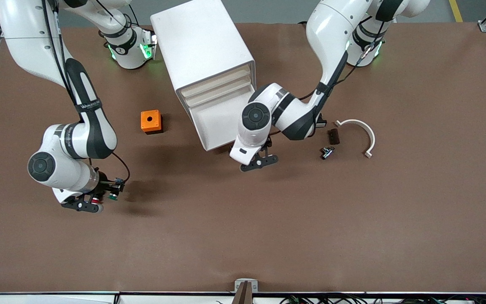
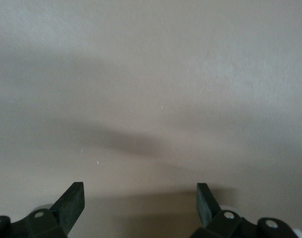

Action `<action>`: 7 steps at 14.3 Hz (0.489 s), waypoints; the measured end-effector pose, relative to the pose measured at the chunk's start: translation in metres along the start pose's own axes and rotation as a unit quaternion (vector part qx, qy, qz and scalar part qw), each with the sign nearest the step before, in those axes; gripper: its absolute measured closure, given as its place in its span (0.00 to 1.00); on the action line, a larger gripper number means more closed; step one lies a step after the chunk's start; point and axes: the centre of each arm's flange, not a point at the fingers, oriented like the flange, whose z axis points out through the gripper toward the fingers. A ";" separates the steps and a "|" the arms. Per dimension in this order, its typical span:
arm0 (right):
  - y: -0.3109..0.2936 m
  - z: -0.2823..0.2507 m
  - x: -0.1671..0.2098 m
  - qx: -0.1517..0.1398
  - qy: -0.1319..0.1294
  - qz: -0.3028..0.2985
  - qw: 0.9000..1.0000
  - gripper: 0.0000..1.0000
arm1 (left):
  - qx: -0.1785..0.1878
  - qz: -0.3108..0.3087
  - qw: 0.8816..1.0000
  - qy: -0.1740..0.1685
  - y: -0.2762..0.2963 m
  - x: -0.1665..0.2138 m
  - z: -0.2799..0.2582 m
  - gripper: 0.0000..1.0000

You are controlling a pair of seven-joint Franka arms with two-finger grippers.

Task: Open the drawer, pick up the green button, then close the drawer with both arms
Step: 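Carry the green button with the right gripper toward the red button, then set the button beside the red button while the left gripper pushes the drawer shut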

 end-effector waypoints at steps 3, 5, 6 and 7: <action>-0.001 0.013 0.000 -0.001 -0.003 -0.021 1.000 0.57 | 0.011 0.015 1.000 -0.005 0.009 -0.022 0.016 0.00; 0.001 0.014 0.003 -0.001 0.006 -0.028 1.000 0.57 | 0.014 0.023 1.000 -0.006 0.012 -0.033 0.025 0.00; 0.002 0.015 0.005 0.000 0.012 -0.028 1.000 0.57 | 0.014 0.025 1.000 -0.006 0.014 -0.037 0.028 0.00; 0.006 0.016 0.007 0.000 0.019 -0.026 0.999 0.57 | 0.014 0.026 1.000 -0.006 0.015 -0.040 0.028 0.00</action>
